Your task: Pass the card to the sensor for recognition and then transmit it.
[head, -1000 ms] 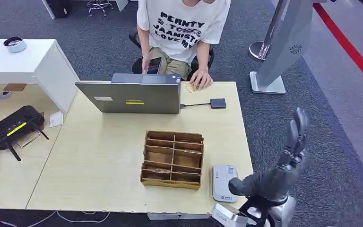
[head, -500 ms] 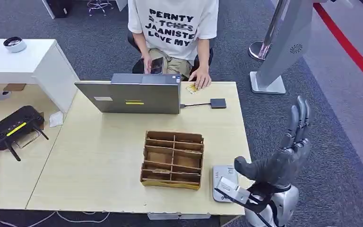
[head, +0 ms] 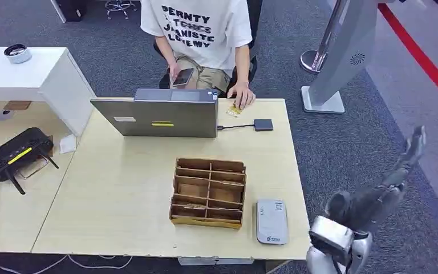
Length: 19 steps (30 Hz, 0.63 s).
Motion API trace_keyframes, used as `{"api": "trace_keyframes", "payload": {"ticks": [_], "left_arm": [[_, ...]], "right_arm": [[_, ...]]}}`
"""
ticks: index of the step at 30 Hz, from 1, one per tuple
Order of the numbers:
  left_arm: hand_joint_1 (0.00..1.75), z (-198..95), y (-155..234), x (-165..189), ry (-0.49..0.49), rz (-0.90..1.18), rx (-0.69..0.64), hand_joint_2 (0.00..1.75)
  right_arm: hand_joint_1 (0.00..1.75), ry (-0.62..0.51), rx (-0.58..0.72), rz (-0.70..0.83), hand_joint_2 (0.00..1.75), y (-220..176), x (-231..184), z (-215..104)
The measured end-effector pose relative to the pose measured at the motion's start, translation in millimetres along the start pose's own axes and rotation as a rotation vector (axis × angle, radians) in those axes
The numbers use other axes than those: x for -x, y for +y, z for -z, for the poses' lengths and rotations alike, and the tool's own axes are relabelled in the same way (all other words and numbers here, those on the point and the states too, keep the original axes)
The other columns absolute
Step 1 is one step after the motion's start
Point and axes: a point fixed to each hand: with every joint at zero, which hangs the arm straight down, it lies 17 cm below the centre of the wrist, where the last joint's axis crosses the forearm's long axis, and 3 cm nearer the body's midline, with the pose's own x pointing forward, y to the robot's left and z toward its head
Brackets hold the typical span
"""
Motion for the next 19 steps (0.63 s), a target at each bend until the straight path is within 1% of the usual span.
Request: {"api": "trace_keyframes", "payload": {"ticks": [2, 3, 5, 8, 9, 10, 12, 14, 16, 19], "left_arm": [[0.00, 0, -3, 1, 0.000, -0.034, 0.000, 0.00], [0.00, 0, -3, 1, 0.000, -0.042, -0.005, 0.00], [0.00, -1, -5, 4, -0.003, -0.051, -0.016, 0.00], [0.00, -1, -11, 7, -0.008, -0.052, -0.022, 0.00], [0.00, -2, -13, 9, -0.008, -0.051, -0.019, 0.00], [0.00, -2, -15, 9, -0.009, -0.050, -0.017, 0.00], [0.00, -3, -17, 9, -0.010, -0.046, -0.013, 0.00], [0.00, -3, -18, 9, -0.011, -0.042, -0.010, 0.00], [0.00, -3, -18, 9, -0.012, -0.037, -0.008, 0.00], [0.00, -3, -18, 8, -0.013, -0.034, -0.006, 0.00]], "right_arm": [[0.00, 0.258, -0.063, 0.326, 0.00, 30, 22, -17], [0.00, 0.329, -0.117, 0.458, 0.00, 47, 23, -26], [0.00, 0.427, -0.273, 0.744, 0.00, 82, 6, -48], [0.00, 0.488, -0.432, 0.993, 0.00, 105, -19, -70], [0.00, 0.498, -0.493, 1.088, 0.00, 110, -29, -77], [0.00, 0.490, -0.592, 1.227, 0.00, 113, -49, -86], [0.00, 0.434, -0.745, 1.400, 0.00, 111, -83, -100], [0.00, 0.385, -0.859, 1.481, 0.00, 105, -101, -112], [0.00, 0.322, -0.964, 1.530, 0.00, 97, -116, -125], [0.00, 0.220, -1.128, 1.547, 0.00, 86, -135, -148]]}}
